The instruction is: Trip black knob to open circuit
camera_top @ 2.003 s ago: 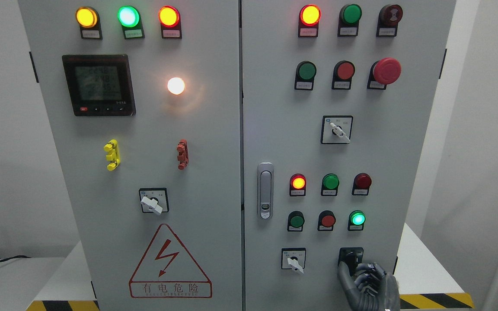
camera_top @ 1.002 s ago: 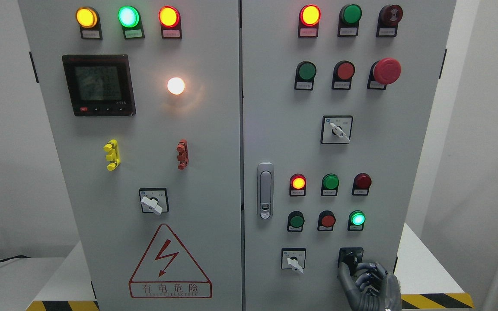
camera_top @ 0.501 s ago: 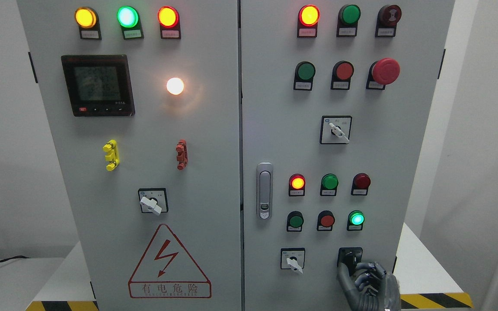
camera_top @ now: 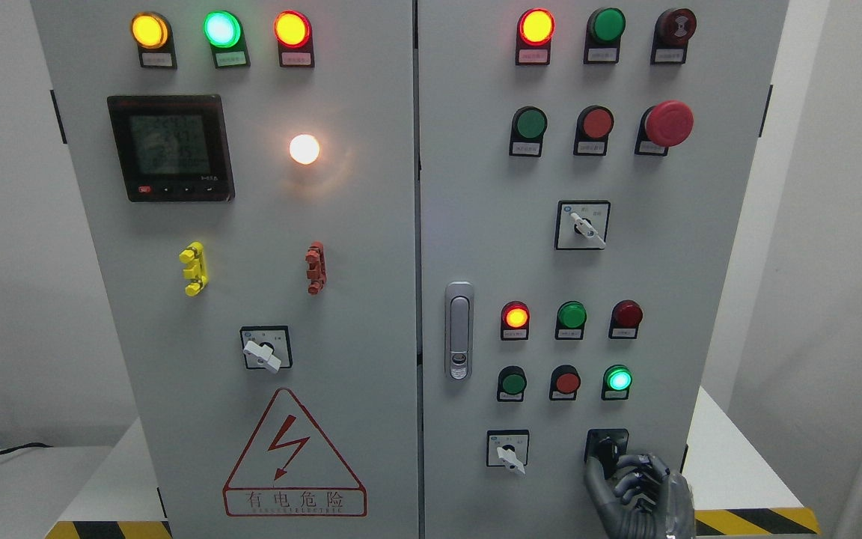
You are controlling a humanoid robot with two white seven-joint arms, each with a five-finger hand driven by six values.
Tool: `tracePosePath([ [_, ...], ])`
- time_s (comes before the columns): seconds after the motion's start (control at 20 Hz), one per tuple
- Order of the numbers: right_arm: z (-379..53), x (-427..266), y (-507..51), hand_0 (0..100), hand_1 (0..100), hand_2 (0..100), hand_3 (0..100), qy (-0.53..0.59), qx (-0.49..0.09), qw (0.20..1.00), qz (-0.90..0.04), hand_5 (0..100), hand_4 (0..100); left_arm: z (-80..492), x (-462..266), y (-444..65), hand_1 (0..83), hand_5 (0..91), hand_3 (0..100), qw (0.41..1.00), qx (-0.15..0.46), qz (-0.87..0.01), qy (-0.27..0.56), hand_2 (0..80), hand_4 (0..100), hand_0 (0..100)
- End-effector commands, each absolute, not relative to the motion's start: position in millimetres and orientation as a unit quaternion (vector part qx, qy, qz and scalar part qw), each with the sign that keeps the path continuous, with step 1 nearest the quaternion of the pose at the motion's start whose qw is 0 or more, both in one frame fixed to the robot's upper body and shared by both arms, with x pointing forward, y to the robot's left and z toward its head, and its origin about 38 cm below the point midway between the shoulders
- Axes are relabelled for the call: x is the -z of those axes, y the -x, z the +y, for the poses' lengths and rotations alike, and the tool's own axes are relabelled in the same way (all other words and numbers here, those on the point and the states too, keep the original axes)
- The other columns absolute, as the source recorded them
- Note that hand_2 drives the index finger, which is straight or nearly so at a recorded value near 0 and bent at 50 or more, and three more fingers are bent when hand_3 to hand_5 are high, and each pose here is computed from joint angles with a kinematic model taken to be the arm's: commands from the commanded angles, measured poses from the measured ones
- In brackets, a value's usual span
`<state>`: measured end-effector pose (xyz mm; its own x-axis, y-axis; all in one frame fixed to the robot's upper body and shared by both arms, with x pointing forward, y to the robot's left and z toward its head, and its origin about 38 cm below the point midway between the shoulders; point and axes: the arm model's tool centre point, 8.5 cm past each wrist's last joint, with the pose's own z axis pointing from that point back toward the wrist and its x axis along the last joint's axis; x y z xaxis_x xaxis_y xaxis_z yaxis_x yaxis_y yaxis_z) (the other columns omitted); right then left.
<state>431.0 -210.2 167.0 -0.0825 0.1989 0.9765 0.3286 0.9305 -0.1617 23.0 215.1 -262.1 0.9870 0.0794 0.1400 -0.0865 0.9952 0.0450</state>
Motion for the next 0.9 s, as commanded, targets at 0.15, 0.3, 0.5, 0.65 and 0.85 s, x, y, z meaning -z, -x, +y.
tracePosePath([
  [0.15, -211.8, -167.1, -430.0, 28, 77, 55, 84, 0.2, 0.039, 0.646, -0.735, 97, 87, 215.0, 262.1, -23.6, 38.9, 0.0, 0, 0.997, -0.026, -0.07, -0.024, 0.0, 0, 12],
  [0.3, -211.8, -167.7, -429.9, 28, 77, 55, 84, 0.203, 0.037, 0.644, -0.737, 97, 87, 215.0, 262.1, -23.6, 38.9, 0.0, 0, 0.997, -0.026, -0.07, -0.024, 0.0, 0, 12],
  [0.5, -212.2, -167.4, -429.4, 28, 77, 55, 84, 0.214, 0.031, 0.642, -0.736, 97, 87, 214.0, 262.1, -23.0, 38.9, 0.0, 0, 0.997, -0.026, -0.07, -0.023, 0.0, 0, 12],
  [0.65, -212.2, -167.6, -429.4, 28, 77, 55, 84, 0.214, 0.03, 0.641, -0.737, 97, 86, 214.0, 262.1, -23.6, 38.9, 0.0, 0, 0.997, -0.026, -0.07, -0.023, 0.0, 0, 12],
  [0.85, -212.4, -167.9, -429.3, 28, 77, 55, 83, 0.218, 0.029, 0.64, -0.737, 97, 86, 215.0, 262.1, -23.6, 38.9, 0.0, 0, 0.997, -0.026, -0.07, -0.024, 0.0, 0, 12],
])
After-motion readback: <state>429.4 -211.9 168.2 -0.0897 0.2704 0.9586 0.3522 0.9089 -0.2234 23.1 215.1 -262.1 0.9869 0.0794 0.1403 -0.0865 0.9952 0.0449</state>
